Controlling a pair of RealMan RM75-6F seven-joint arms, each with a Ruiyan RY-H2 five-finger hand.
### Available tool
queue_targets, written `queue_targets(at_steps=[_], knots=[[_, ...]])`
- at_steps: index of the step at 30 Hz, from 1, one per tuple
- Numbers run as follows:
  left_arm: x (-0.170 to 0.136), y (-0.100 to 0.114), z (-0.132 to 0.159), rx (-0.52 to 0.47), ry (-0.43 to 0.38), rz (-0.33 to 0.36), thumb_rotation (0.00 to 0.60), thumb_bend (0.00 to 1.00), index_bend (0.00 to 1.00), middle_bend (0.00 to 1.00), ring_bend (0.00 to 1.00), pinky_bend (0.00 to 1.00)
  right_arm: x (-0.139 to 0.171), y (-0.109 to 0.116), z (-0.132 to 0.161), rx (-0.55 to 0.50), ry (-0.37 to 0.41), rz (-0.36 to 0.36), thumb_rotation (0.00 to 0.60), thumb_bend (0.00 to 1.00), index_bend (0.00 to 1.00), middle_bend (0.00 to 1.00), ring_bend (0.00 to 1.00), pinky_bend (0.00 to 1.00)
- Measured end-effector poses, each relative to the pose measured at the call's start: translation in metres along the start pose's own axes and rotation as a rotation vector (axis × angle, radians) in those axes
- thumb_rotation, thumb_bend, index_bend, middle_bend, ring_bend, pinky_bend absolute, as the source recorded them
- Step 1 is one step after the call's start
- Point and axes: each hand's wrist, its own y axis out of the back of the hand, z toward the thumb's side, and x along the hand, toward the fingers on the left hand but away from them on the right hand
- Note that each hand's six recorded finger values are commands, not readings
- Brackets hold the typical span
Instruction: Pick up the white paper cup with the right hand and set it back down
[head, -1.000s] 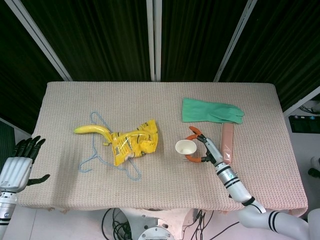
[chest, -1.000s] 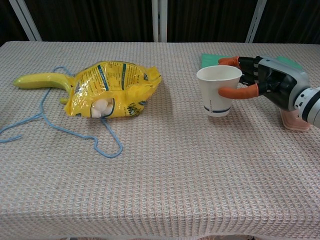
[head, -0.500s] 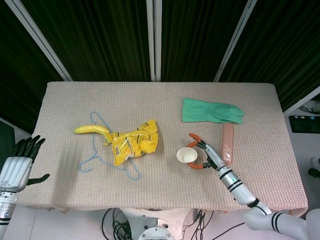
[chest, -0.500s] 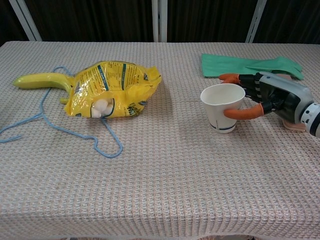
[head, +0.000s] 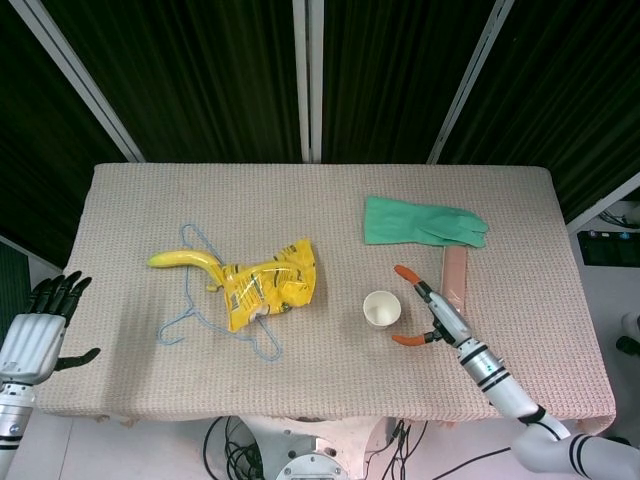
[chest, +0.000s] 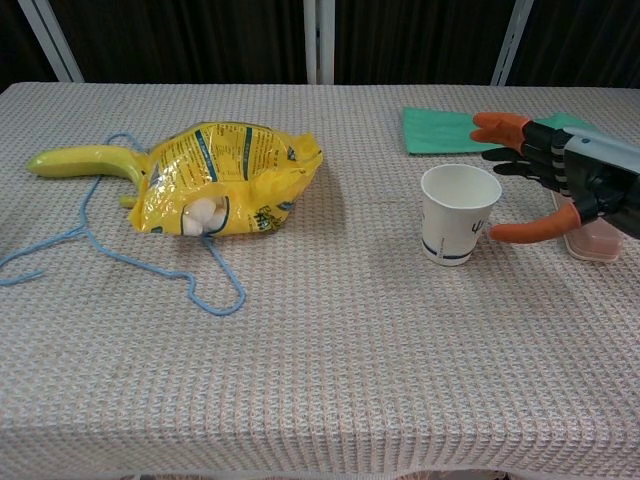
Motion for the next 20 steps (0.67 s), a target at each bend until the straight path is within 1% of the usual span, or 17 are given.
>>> queue_targets(at_steps=[4, 7, 10, 11, 13, 14, 16, 17, 19, 20], knots=[[-0.001, 0.001, 0.000, -0.002, -0.001, 0.005, 0.600, 0.09, 0.03, 0.00, 0.00, 0.01, 0.021, 0.023, 0.006, 0.077, 0.032, -0.062, 0.600, 0.01, 0.00, 0.00, 0.00, 0.00], [-0.001, 0.002, 0.000, -0.004, -0.002, 0.009, 0.600, 0.09, 0.03, 0.00, 0.00, 0.01, 0.038, 0.041, 0.006, 0.192, 0.020, -0.114, 0.600, 0.01, 0.00, 0.00, 0.00, 0.00], [-0.001, 0.003, -0.001, -0.007, 0.000, 0.010, 0.600, 0.09, 0.03, 0.00, 0.00, 0.01, 0.057, 0.060, 0.001, 0.357, -0.028, -0.184, 0.600, 0.01, 0.00, 0.00, 0.00, 0.00], [-0.001, 0.003, -0.001, -0.009, 0.001, 0.011, 0.600, 0.09, 0.03, 0.00, 0.00, 0.01, 0.066, 0.069, -0.001, 0.436, -0.057, -0.216, 0.600, 0.01, 0.00, 0.00, 0.00, 0.00], [-0.001, 0.004, -0.002, -0.011, 0.002, 0.015, 0.600, 0.09, 0.03, 0.00, 0.00, 0.01, 0.082, 0.081, -0.004, 0.560, -0.111, -0.268, 0.600, 0.01, 0.00, 0.00, 0.00, 0.00], [-0.001, 0.005, -0.003, -0.012, 0.003, 0.017, 0.600, 0.09, 0.03, 0.00, 0.00, 0.01, 0.095, 0.090, -0.006, 0.644, -0.154, -0.304, 0.600, 0.01, 0.00, 0.00, 0.00, 0.00], [-0.001, 0.007, -0.004, -0.015, 0.005, 0.024, 0.600, 0.09, 0.03, 0.00, 0.00, 0.01, 0.116, 0.102, -0.008, 0.764, -0.227, -0.359, 0.600, 0.01, 0.00, 0.00, 0.00, 0.00], [-0.001, 0.007, -0.004, -0.017, 0.006, 0.028, 0.600, 0.09, 0.03, 0.00, 0.00, 0.01, 0.133, 0.110, -0.008, 0.837, -0.280, -0.397, 0.600, 0.01, 0.00, 0.00, 0.00, 0.00], [-0.001, 0.009, -0.005, -0.020, 0.005, 0.034, 0.600, 0.09, 0.03, 0.00, 0.00, 0.01, 0.161, 0.121, -0.007, 0.928, -0.360, -0.457, 0.600, 0.01, 0.00, 0.00, 0.00, 0.00], [-0.001, 0.009, -0.005, -0.022, 0.004, 0.036, 0.600, 0.09, 0.03, 0.00, 0.00, 0.01, 0.180, 0.127, -0.005, 0.972, -0.409, -0.494, 0.600, 0.01, 0.00, 0.00, 0.00, 0.00]])
